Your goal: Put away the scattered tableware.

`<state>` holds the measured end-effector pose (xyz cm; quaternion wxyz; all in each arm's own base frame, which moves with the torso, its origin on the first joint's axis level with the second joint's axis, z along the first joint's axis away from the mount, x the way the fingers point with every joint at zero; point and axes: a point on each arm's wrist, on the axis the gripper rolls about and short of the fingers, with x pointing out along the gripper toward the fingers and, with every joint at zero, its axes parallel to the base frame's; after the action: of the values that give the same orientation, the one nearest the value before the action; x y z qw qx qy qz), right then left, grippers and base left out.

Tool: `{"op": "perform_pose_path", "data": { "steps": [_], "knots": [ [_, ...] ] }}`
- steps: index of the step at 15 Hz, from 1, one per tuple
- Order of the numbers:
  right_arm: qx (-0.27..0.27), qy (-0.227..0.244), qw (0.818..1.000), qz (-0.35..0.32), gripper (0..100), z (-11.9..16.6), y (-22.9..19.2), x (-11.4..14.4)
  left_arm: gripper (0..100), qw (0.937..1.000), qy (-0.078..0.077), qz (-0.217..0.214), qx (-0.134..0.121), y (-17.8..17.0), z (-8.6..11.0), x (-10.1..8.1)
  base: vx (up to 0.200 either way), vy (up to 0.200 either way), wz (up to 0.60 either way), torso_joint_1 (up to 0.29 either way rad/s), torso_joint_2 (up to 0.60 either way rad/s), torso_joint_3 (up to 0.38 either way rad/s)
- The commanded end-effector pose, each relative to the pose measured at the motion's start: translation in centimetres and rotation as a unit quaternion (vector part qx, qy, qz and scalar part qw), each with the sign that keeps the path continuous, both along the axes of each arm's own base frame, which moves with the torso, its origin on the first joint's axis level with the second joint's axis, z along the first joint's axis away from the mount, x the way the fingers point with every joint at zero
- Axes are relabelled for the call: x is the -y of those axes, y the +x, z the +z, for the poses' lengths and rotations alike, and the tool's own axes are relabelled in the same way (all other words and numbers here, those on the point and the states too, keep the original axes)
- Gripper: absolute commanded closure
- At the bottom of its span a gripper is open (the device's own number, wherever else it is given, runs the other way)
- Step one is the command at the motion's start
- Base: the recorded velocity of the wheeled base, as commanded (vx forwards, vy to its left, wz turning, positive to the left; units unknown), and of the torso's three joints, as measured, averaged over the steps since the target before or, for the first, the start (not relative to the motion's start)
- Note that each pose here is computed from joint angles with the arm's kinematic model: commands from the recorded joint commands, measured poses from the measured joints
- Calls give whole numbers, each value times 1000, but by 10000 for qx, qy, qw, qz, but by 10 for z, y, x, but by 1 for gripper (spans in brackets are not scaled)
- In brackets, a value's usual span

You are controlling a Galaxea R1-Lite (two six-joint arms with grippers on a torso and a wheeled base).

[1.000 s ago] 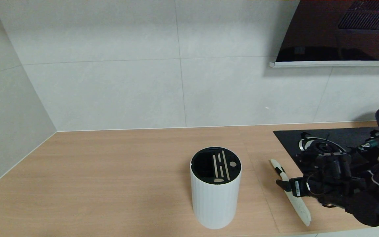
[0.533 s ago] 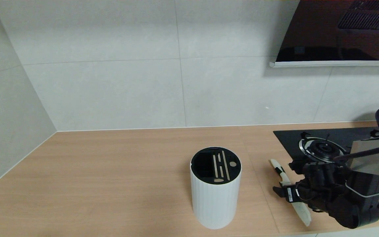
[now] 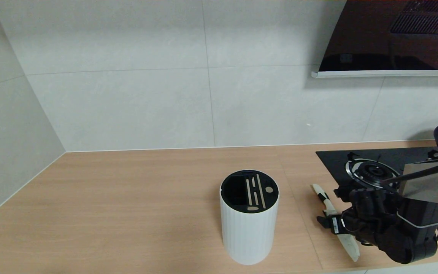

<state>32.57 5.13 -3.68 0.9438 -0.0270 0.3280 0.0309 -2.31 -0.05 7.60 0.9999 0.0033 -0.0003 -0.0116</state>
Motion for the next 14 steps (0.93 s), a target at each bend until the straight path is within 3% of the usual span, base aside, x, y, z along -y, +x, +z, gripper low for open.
{"op": "perform_pose_path", "data": {
  "steps": [1, 3, 4, 12, 14],
  "knots": [
    [7, -14, 10000, -12, 0, -2, 2, 0, 0, 10000, 5, 1, -2, 0, 0, 0, 0, 0, 0, 0, 0, 0],
    [7, -67, 9999, -78, 0, -5, 4, 0, 0, 10000, -2, 1, -2, 0, 0, 0, 0, 0, 0, 0, 0, 0],
    [7, -67, 9999, -78, 100, -5, 4, 0, 0, 10000, 5, 1, -2, 0, 0, 0, 0, 0, 0, 0, 0, 0],
    [31, -67, 10000, -54, 100, -6, 5, -2, 0, 10000, 5, 1, -2, 0, 0, 0, 0, 0, 0, 0, 0, 0],
    [366, -15, 9993, -90, 100, 12, 4, -2, 0, 10000, 5, -7, -2, 0, 0, 0, 0, 0, 0, 0, 0, 0]
  ]
}}
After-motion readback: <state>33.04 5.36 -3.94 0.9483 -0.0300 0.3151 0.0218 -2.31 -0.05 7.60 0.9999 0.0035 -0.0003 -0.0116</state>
